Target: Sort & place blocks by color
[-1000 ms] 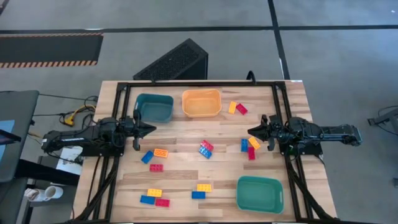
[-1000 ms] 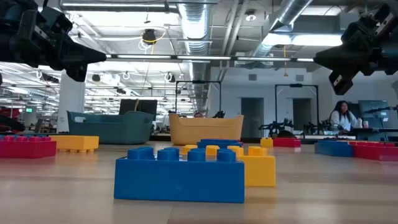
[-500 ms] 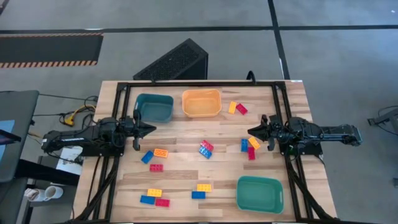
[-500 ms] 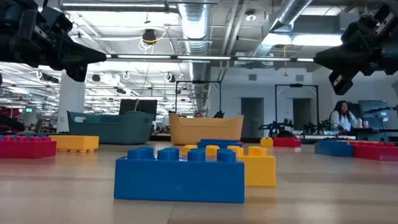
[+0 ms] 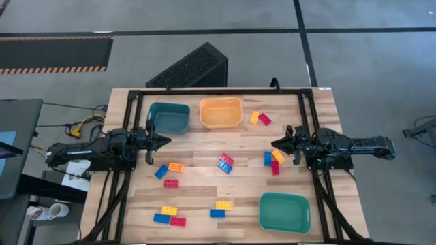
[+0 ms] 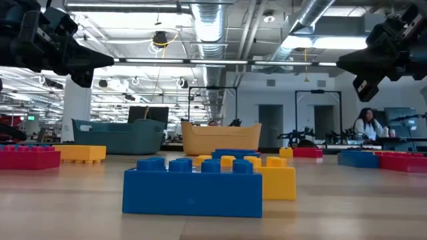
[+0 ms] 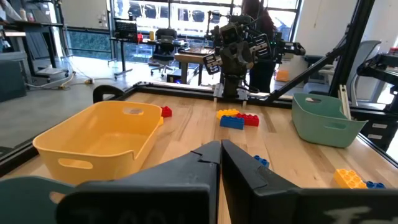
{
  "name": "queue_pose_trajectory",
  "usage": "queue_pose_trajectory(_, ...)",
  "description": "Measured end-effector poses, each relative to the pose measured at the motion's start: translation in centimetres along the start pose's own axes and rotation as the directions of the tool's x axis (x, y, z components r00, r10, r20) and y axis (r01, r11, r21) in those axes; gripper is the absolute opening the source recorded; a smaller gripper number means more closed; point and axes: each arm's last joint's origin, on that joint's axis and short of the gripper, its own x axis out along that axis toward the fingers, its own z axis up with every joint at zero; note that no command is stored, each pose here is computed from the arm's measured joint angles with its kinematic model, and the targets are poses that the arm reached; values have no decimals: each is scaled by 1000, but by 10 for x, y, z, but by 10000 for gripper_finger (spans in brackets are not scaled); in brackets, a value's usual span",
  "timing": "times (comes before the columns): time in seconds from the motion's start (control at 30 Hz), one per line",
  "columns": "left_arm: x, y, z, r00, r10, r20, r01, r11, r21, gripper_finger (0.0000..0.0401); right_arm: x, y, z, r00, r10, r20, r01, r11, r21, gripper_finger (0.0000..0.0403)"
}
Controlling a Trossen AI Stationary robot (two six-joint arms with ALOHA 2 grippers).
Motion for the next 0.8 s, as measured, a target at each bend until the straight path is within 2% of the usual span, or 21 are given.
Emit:
queue_pose_trajectory(0.13,0,0,0,1000,0,0,0,1000,0,0,0,0,0,1000,-1,0,1,999,-38,66)
queue_pose_trajectory(0.8,0,0,0,1000,0,0,0,1000,0,0,0,-1,0,1000,-18,9,18,999,-43,66)
